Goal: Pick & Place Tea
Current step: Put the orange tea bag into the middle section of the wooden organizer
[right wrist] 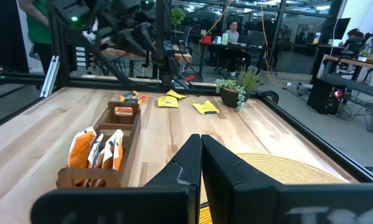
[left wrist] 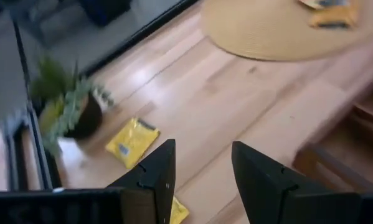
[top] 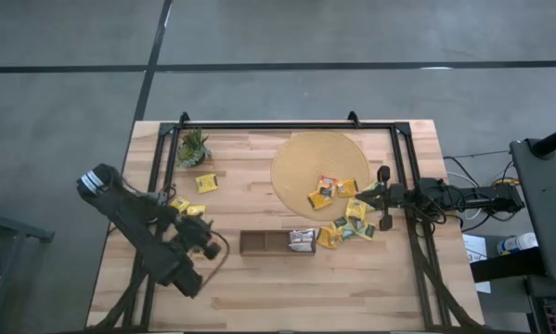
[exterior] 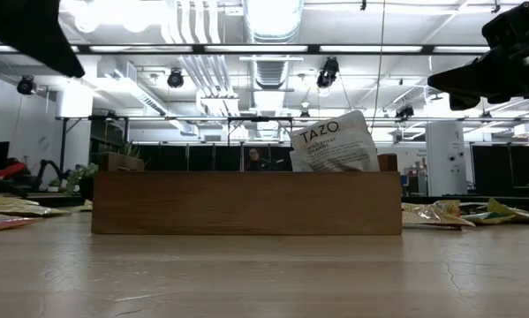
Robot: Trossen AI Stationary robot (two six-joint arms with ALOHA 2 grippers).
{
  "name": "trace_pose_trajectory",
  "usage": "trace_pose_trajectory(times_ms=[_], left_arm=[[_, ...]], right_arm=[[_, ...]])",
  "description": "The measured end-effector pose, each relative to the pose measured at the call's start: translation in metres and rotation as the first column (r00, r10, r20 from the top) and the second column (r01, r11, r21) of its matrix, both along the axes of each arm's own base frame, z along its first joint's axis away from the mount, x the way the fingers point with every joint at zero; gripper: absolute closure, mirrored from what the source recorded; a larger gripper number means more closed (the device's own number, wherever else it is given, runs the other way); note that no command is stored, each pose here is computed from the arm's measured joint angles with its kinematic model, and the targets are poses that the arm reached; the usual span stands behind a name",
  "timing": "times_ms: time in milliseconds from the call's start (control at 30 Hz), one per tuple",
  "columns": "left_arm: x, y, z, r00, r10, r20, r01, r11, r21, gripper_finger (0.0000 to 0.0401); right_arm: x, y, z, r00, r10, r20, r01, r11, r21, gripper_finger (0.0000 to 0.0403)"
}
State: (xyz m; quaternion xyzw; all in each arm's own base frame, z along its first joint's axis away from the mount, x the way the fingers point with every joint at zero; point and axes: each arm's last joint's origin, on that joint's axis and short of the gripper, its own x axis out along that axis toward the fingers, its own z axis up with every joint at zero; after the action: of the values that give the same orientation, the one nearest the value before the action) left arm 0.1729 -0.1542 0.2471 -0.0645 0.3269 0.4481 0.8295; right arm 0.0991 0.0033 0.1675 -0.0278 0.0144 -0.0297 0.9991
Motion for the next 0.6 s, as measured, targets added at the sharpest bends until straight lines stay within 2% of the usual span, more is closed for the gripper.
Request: trace_pose_trajectory(times_ms=[167,300,367,467,600], left_arm=[[-0.021,0.017,-0.016,0.983,0.152,0.108,-0.126,0.969,-0.212,0.0250],[-0.026,0.018,-0.036,0.979,0.177,0.105,-0.119,0.903,-0.413,0.0250],[-0.026,0.016,-0.044,0.980,0.170,0.106,-0.100,0.871,-0.481,0.0250],[-0.025,0.015,-0.055,0.981,0.162,0.106,-0.080,0.839,-0.538,0.0250],[-0.028,0.016,-0.061,0.984,0.174,0.051,-0.116,0.821,-0.560,0.0250]], right_arm=[[0.000,0.000,0.000,1.000,0.000,0.000,0.000,1.000,0.000,0.0394],[0.000,0.000,0.000,1.000,0.000,0.000,0.000,1.000,0.000,0.0394],[0.000,0.000,0.000,1.000,0.000,0.000,0.000,1.000,0.000,0.0394],[0.000,0.000,0.000,1.000,0.000,0.000,0.000,1.000,0.000,0.0394],[0.000,0.000,0.000,1.000,0.000,0.000,0.000,1.000,0.000,0.0394]])
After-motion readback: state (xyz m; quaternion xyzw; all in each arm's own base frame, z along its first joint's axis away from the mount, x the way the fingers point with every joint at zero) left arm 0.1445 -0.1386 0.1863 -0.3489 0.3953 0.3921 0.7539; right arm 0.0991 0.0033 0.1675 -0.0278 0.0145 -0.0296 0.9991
